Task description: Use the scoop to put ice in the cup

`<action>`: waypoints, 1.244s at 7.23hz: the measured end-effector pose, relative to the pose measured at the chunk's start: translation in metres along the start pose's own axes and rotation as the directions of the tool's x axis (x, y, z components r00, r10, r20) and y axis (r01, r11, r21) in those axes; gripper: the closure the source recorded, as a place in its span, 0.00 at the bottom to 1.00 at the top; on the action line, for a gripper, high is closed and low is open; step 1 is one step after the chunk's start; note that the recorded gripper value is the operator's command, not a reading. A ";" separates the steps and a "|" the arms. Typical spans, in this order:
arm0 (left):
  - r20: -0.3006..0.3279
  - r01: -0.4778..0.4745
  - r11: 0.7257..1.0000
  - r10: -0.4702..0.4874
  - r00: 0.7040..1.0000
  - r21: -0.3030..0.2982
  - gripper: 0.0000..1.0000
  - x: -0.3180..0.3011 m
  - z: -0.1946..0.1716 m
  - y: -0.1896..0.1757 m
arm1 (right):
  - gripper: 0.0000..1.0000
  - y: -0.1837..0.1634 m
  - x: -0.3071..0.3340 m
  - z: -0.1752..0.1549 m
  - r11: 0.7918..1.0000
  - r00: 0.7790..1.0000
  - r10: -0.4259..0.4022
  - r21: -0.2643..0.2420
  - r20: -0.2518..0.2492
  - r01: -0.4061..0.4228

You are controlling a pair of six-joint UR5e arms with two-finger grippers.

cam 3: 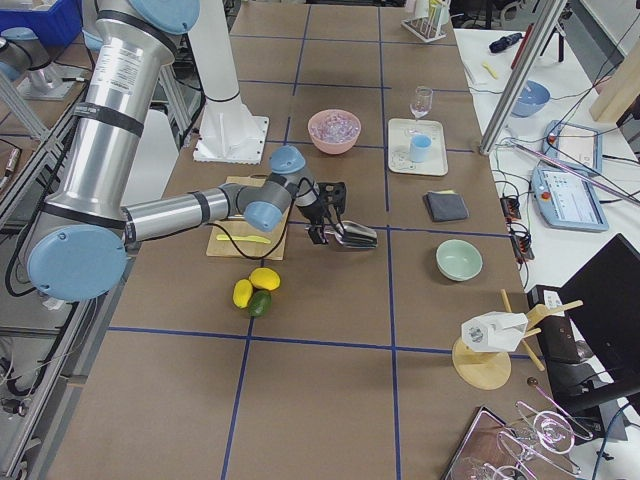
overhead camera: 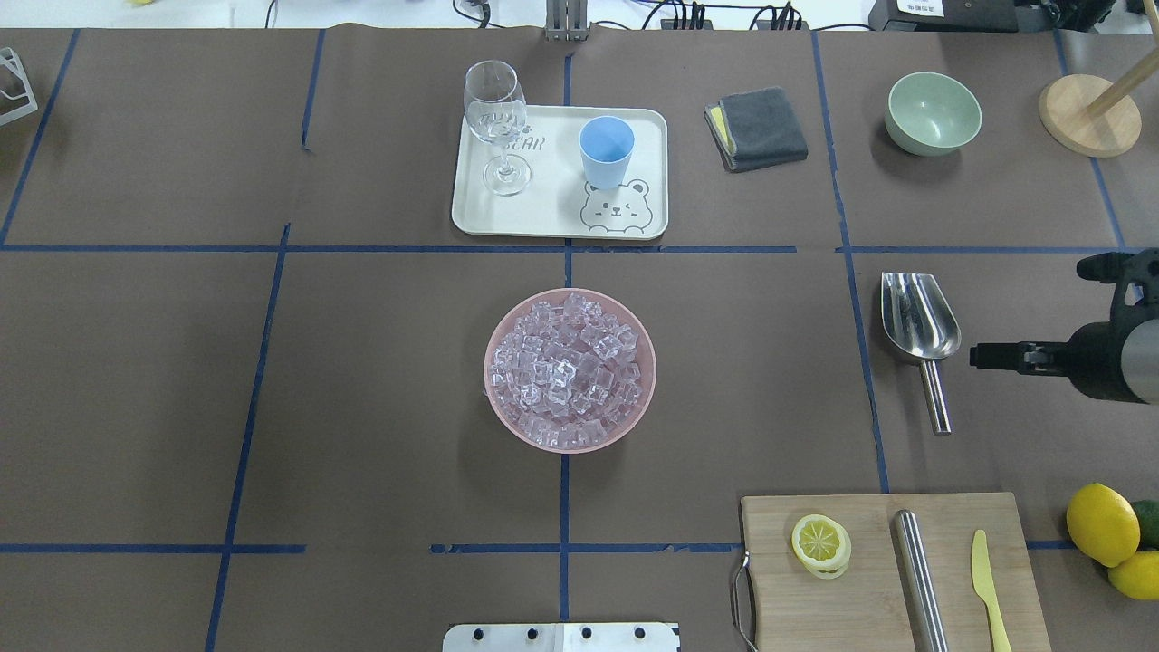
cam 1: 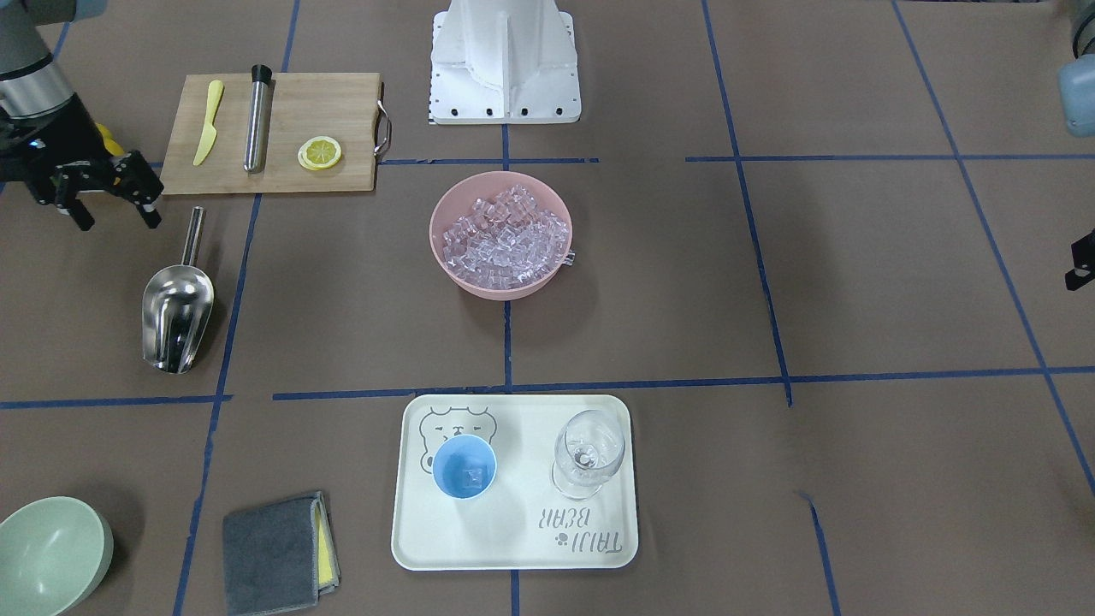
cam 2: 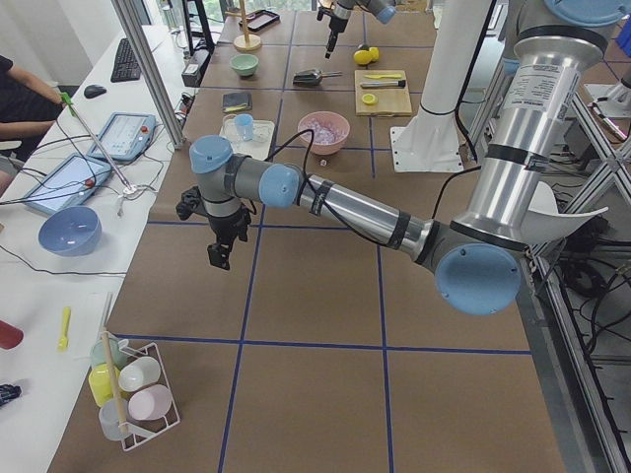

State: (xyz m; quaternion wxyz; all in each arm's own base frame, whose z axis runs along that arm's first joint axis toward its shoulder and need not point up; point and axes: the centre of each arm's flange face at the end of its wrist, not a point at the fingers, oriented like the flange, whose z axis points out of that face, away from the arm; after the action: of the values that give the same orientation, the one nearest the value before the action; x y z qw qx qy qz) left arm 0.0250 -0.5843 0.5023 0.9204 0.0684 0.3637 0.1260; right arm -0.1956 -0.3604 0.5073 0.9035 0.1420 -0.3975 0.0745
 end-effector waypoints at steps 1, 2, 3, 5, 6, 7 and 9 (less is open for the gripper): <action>-0.028 0.005 1.000 -0.006 1.000 -0.015 0.00 -0.019 0.008 0.018 | 0.00 -0.025 0.040 0.001 0.999 0.999 -0.038 -0.024 -0.006 0.038; -0.058 -0.007 0.999 0.005 0.998 -0.035 0.00 -0.042 0.020 0.038 | 0.00 -0.052 0.082 0.005 0.997 0.998 -0.060 -0.052 -0.009 0.060; -0.100 -0.004 0.999 0.000 0.995 -0.048 0.00 -0.060 0.029 0.054 | 0.00 -0.077 0.120 0.006 0.993 0.997 -0.079 -0.087 -0.010 0.078; -0.137 0.033 0.998 -0.039 0.990 -0.050 0.00 -0.084 0.032 0.076 | 0.00 -0.121 0.173 -0.014 0.978 0.991 -0.130 -0.168 -0.018 0.126; -0.139 0.042 0.998 -0.049 0.989 -0.051 0.00 -0.088 0.032 0.081 | 0.00 -0.141 0.189 -0.030 0.965 0.989 -0.145 -0.221 -0.010 0.139; -0.132 0.046 0.997 -0.053 0.990 -0.054 0.00 -0.090 0.032 0.083 | 0.00 -0.159 0.198 -0.044 0.950 0.987 -0.162 -0.273 -0.003 0.155; -0.081 0.057 0.996 -0.063 0.995 -0.075 0.00 -0.096 0.032 0.087 | 0.00 -0.173 0.207 -0.058 0.919 0.976 -0.218 -0.331 0.018 0.212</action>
State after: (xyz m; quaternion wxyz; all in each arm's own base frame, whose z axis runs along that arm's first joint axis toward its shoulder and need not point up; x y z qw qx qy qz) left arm -0.0365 -0.5291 0.6073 0.9097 0.0186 0.3988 0.1141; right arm 0.0272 -0.5019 0.5890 0.9208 0.0304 -0.3778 -0.0916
